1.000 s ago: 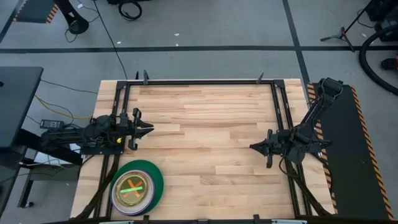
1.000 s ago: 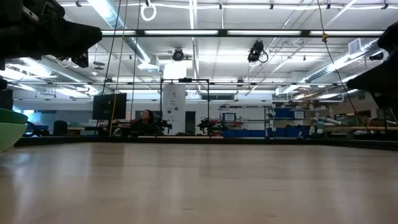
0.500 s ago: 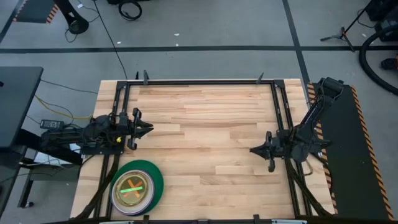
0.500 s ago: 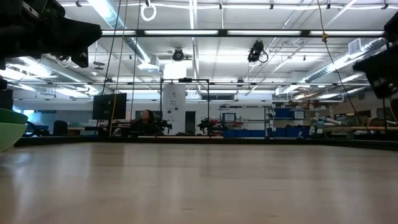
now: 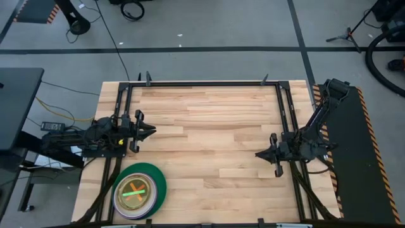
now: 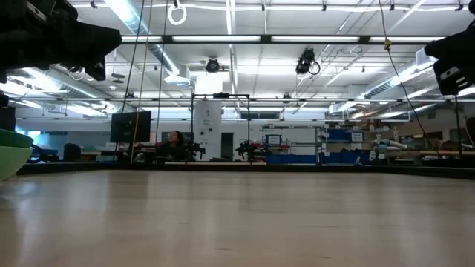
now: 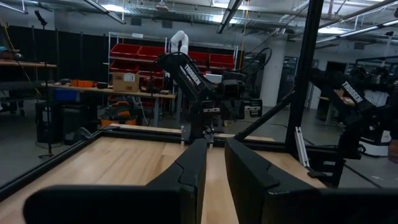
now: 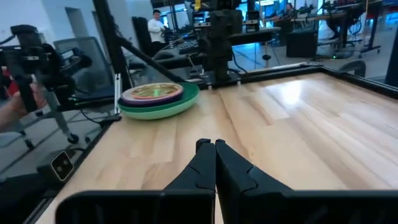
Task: Stack plastic plates
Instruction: Return to Home Position
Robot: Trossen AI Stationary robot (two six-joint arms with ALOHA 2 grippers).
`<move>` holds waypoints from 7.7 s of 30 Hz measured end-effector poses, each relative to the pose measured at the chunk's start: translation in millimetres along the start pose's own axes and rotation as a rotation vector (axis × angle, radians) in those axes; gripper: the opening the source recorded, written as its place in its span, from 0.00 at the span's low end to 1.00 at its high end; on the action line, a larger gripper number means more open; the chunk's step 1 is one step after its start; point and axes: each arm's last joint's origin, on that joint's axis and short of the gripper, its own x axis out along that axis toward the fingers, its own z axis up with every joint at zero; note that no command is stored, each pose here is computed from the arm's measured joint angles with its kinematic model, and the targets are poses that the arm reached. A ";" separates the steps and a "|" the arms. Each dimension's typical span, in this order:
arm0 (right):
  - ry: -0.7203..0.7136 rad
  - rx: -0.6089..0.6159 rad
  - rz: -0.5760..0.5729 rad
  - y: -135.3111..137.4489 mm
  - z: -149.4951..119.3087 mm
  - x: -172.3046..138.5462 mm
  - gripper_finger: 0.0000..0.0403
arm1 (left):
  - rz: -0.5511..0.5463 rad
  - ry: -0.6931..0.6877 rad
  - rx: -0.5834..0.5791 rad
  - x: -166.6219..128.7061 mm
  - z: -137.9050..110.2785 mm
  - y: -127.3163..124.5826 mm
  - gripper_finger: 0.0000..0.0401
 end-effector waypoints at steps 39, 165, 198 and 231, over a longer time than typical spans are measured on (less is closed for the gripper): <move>-0.156 0.129 -0.240 -100.4 35.8 36.8 0.02 | 0.000 0.000 0.000 0.0 0.0 0.0 0.16; -0.066 -0.004 0.033 -86.3 27.4 8.3 0.10 | 0.000 0.000 0.000 0.0 -0.1 0.0 0.16; -0.067 0.011 0.033 -86.3 27.5 8.3 0.11 | 0.000 0.000 0.000 0.0 -0.1 0.0 0.16; -0.067 0.010 0.033 -86.3 27.5 8.3 0.11 | 0.000 0.000 0.000 0.0 -0.1 0.0 0.16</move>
